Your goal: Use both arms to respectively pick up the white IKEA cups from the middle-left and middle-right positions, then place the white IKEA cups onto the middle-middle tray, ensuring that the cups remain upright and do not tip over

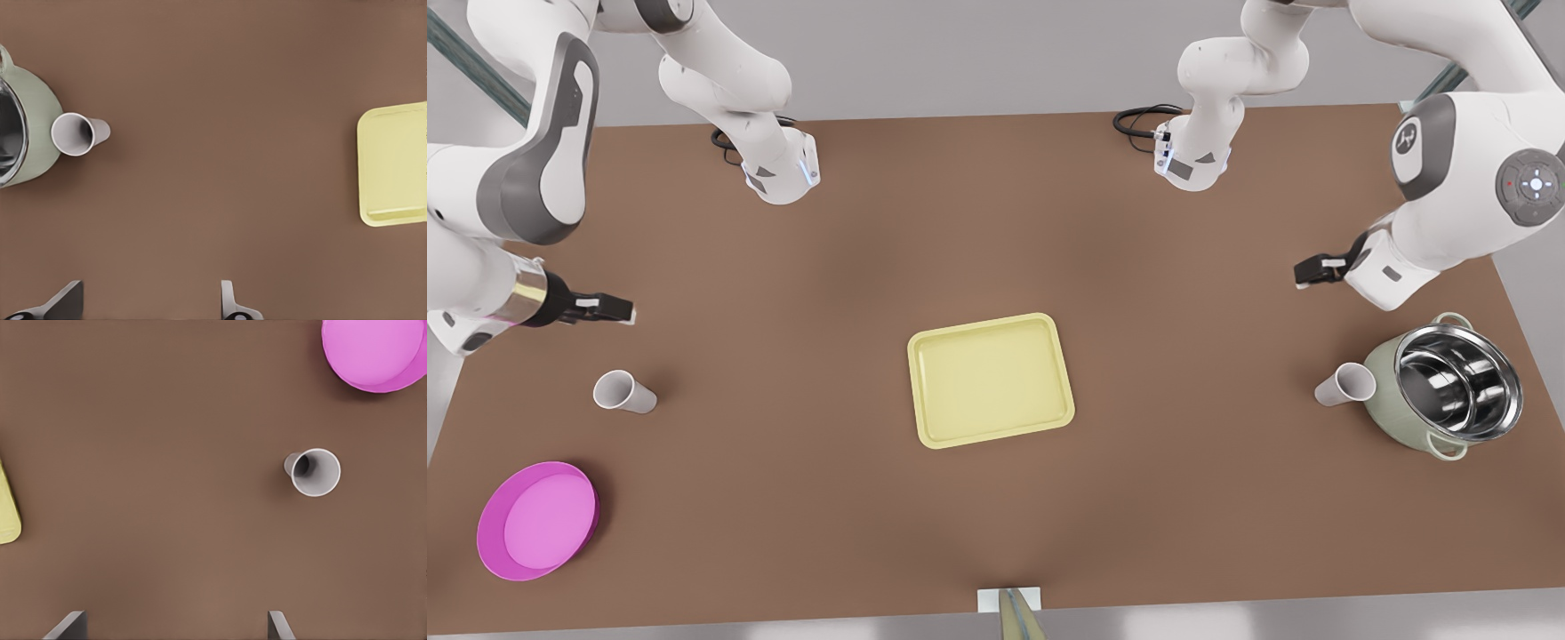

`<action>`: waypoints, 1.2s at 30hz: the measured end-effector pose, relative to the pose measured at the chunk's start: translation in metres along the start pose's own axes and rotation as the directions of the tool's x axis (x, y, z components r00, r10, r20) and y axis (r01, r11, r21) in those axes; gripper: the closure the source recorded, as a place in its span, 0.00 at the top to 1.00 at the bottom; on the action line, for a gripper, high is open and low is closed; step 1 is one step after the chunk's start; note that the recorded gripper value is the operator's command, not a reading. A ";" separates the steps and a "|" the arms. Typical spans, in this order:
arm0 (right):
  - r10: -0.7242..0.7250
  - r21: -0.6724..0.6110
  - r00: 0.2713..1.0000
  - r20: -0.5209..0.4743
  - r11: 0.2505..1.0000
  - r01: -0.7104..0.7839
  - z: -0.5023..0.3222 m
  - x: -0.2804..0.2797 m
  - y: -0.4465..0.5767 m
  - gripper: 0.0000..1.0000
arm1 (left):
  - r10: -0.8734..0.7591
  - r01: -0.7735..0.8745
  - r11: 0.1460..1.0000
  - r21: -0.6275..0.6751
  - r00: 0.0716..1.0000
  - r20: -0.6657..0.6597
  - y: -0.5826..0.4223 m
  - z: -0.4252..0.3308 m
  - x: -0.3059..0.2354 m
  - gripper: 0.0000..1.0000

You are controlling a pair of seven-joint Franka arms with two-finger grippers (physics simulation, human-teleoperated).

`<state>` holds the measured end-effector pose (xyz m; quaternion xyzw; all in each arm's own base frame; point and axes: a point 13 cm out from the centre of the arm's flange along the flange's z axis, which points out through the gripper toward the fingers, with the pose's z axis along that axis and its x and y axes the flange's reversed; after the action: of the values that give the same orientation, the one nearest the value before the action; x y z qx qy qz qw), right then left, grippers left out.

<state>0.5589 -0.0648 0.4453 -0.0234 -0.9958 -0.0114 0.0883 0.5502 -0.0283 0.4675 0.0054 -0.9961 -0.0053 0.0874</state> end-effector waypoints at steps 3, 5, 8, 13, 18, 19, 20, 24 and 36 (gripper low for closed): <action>-0.012 0.024 1.000 0.007 1.000 0.012 0.005 -0.008 -0.003 1.00 | 0.004 -0.004 1.000 -0.002 1.000 -0.005 -0.001 0.017 -0.016 1.00; -0.008 0.031 1.000 -0.028 0.999 0.008 0.032 -0.023 -0.013 1.00 | -0.016 0.016 1.000 -0.002 0.998 -0.066 0.012 0.082 -0.061 1.00; 0.071 0.018 0.992 -0.105 0.997 -0.069 0.106 -0.048 -0.077 1.00 | -0.098 0.100 0.995 0.015 0.991 -0.088 0.073 0.178 -0.125 1.00; 0.160 -0.019 0.976 -0.147 0.986 -0.165 0.204 -0.068 -0.163 1.00 | -0.162 0.163 0.986 0.038 0.987 -0.018 0.137 0.245 -0.168 1.00; 0.127 -0.001 0.991 -0.048 0.992 -0.127 0.234 -0.100 -0.189 1.00 | -0.187 0.187 0.982 0.037 0.982 -0.003 0.169 0.268 -0.158 1.00; 0.120 0.008 0.992 -0.033 0.993 -0.119 0.240 -0.103 -0.198 1.00 | -0.187 0.188 0.982 0.035 0.982 -0.018 0.171 0.279 -0.153 1.00; 0.111 0.018 0.994 -0.022 0.994 -0.110 0.246 -0.104 -0.205 1.00 | -0.185 0.186 0.982 0.035 0.982 -0.031 0.171 0.289 -0.148 1.00; 0.083 0.033 0.997 0.002 0.996 -0.083 0.273 -0.093 -0.226 1.00 | -0.182 0.185 0.982 0.031 0.981 -0.066 0.174 0.323 -0.132 1.00; 0.064 0.007 0.987 0.149 0.998 -0.065 0.314 -0.088 -0.234 1.00 | -0.160 0.162 0.986 0.030 0.986 -0.041 0.175 0.347 -0.139 0.55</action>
<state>0.5790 -0.2943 0.1161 -0.0559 -0.9983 -0.0010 0.0142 0.6247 0.1519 0.1042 0.0873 -0.9906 0.0044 0.1056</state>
